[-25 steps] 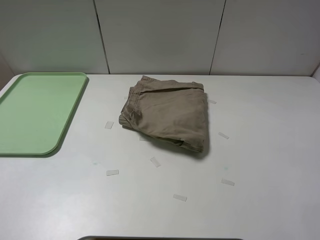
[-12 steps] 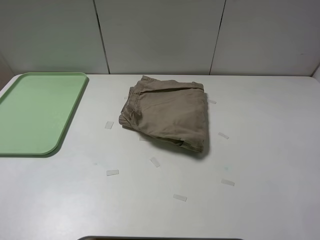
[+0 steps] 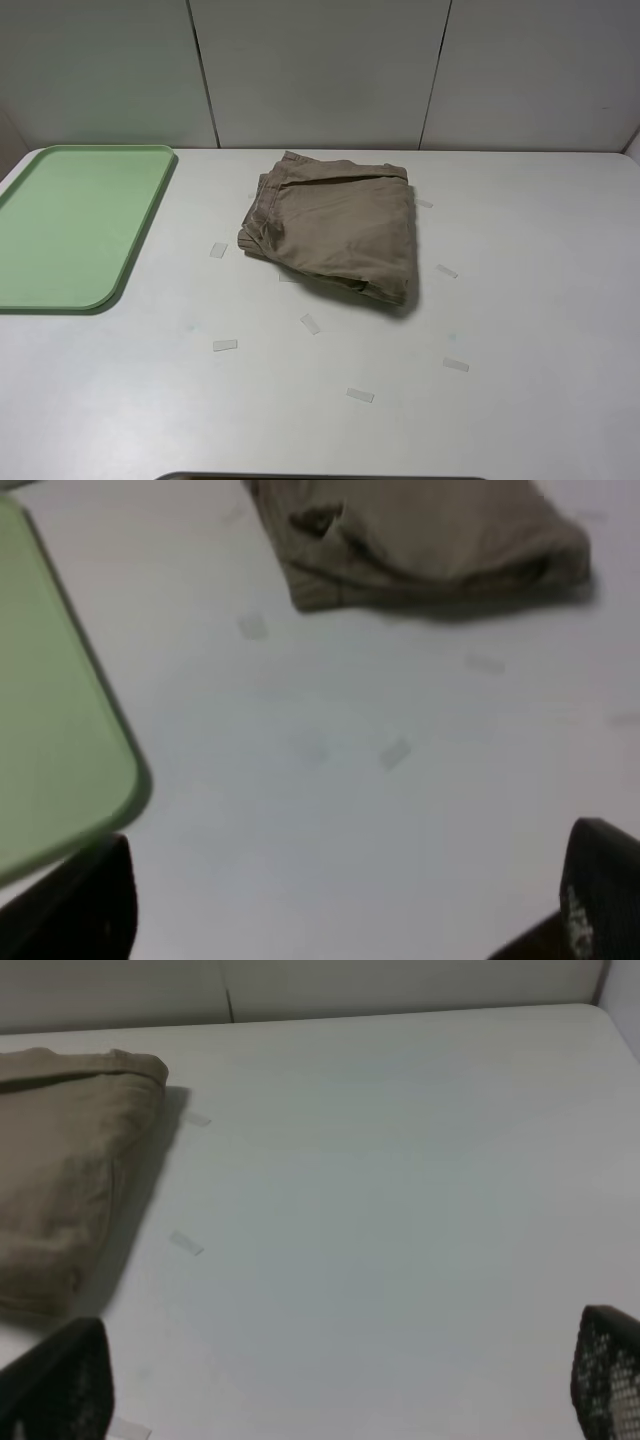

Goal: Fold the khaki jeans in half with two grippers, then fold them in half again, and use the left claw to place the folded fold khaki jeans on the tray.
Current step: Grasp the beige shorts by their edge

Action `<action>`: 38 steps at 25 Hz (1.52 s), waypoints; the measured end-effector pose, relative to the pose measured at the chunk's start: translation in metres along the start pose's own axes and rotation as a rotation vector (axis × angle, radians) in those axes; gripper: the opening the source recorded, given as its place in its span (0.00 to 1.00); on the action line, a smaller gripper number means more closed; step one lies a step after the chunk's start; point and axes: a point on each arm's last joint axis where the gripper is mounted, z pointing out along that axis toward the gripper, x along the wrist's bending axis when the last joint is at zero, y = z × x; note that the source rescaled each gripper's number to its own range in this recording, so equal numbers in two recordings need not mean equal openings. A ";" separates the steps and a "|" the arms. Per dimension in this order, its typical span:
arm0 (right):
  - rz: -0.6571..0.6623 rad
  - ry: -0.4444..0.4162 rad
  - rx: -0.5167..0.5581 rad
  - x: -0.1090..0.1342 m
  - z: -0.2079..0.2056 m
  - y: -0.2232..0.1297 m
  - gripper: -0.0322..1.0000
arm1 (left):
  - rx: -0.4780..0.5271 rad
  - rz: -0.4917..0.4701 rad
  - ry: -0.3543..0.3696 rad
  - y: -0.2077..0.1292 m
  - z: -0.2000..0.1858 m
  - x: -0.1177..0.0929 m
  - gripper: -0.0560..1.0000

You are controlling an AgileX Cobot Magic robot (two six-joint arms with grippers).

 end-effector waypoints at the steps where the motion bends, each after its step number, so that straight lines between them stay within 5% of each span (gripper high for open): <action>1: 0.000 0.001 0.000 0.000 0.000 0.000 1.00 | 0.008 -0.017 -0.014 0.007 0.006 0.000 0.85; 8: 0.000 0.001 0.000 0.000 0.000 0.000 1.00 | -0.004 -0.179 -0.131 0.054 0.064 -0.003 0.85; 18: 0.000 0.001 0.000 0.000 0.000 0.000 1.00 | 0.126 -0.394 -0.149 0.077 0.182 0.008 0.85; 24: 0.000 0.001 0.000 0.000 0.000 0.000 1.00 | 0.176 -0.418 -0.191 0.094 0.240 0.012 0.85; 38: 0.000 0.001 0.000 0.000 0.000 0.000 1.00 | 0.263 -0.600 -0.316 0.110 0.310 0.069 0.84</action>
